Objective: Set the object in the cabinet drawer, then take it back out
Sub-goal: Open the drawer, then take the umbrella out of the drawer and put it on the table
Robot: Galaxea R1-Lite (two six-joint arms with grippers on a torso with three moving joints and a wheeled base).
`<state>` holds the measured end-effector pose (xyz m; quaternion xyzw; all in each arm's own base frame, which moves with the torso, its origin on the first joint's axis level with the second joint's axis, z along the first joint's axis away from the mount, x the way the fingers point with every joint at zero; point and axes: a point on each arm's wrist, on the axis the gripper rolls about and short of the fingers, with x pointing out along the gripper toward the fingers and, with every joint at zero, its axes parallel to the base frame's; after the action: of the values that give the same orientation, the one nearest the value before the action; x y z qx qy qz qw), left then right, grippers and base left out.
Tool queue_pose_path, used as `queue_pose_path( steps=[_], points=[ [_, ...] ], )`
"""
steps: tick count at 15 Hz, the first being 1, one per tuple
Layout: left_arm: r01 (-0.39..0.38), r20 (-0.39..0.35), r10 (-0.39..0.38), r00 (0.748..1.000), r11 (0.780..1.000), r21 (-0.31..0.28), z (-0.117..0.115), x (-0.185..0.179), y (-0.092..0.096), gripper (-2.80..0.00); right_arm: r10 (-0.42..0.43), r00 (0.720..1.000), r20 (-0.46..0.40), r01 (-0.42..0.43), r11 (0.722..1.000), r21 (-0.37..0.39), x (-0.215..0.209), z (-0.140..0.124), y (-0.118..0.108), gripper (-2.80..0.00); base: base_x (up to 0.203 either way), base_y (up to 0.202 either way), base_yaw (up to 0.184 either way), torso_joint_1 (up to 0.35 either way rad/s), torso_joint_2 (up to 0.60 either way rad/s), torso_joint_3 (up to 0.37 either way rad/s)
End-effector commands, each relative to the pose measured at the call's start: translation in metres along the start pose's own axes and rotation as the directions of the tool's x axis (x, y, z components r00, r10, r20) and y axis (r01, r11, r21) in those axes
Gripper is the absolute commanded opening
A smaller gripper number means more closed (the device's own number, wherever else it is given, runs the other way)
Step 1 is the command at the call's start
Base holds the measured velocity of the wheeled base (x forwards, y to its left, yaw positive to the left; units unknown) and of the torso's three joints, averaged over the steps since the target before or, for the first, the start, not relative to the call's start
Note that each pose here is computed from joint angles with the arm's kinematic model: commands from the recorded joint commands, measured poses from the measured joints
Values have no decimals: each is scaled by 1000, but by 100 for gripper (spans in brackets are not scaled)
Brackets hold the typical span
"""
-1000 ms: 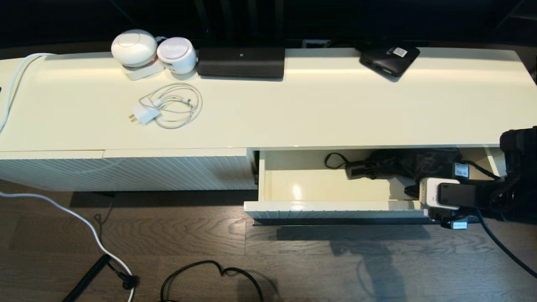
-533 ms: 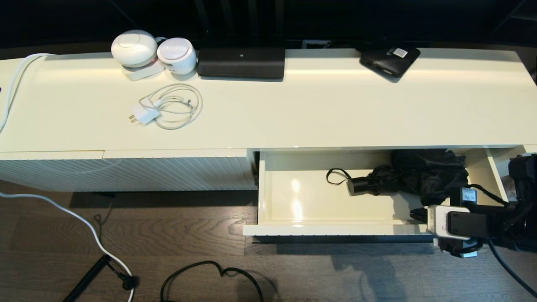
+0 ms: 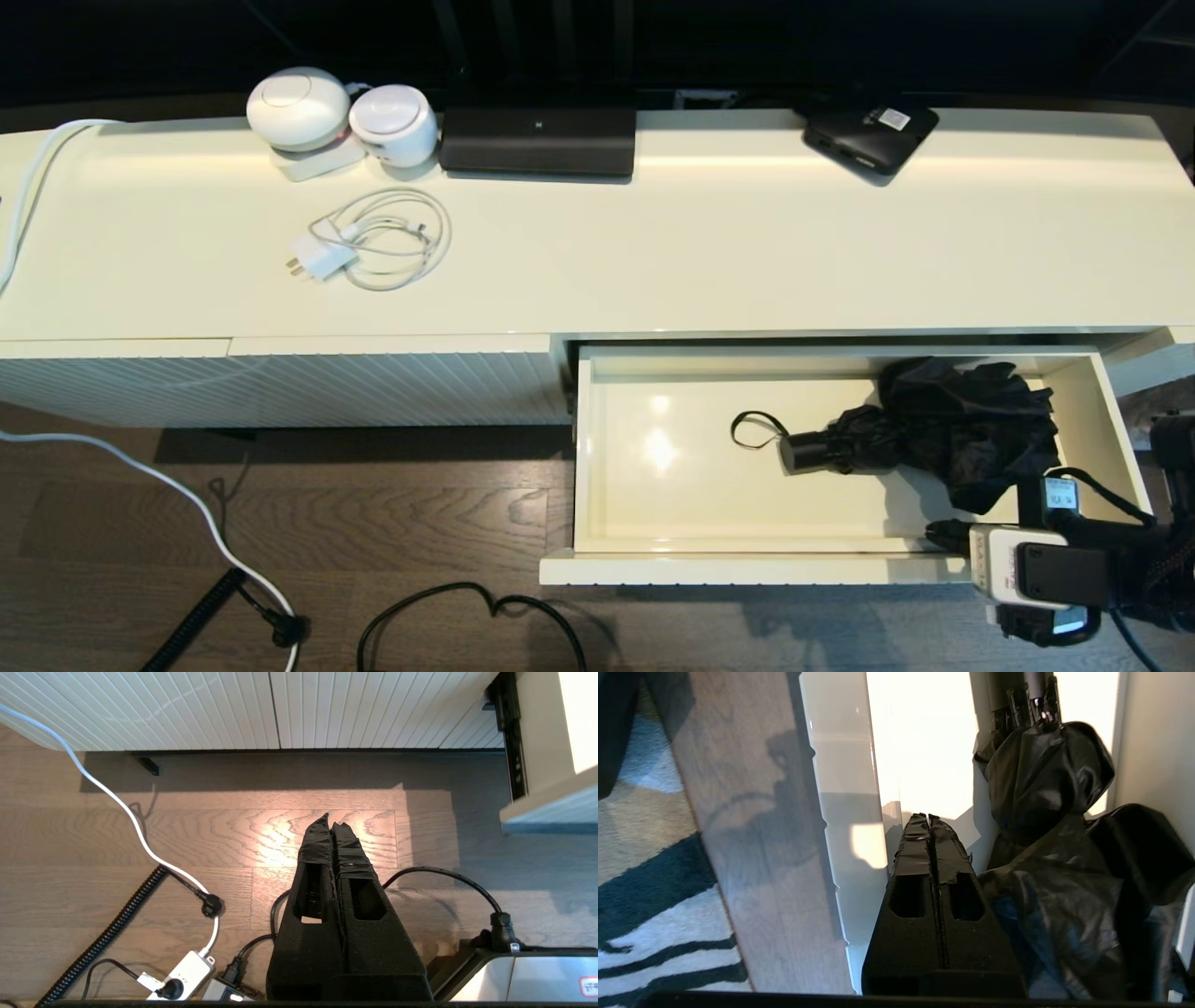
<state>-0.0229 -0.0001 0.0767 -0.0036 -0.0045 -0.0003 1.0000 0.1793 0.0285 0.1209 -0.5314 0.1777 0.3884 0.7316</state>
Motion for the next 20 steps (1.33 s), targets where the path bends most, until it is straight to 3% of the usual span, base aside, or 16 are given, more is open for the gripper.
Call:
queue_pose_path(
  steps=[1,7,15,20],
  points=[
    [-1,0,1,1000,1000,-1,0,0,0,-280,32,999,-1,-32,999,2,-2,-1,9,-280,0,0,0,0,0,0],
    [1,0,-1,1000,1000,-1,0,0,0,-280,31,1000,-3,-31,1000,4,-12,-2,23,-280,0,0,0,0,0,0],
    [-1,0,1,1000,1000,-1,0,0,0,-280,-119,993,25,118,992,53,-29,9,-7,-280,0,0,0,0,0,0],
    [0,0,0,1000,1000,-1,0,0,0,-280,-275,959,71,264,955,136,-54,24,-35,-280,0,0,0,0,0,0]
  ],
)
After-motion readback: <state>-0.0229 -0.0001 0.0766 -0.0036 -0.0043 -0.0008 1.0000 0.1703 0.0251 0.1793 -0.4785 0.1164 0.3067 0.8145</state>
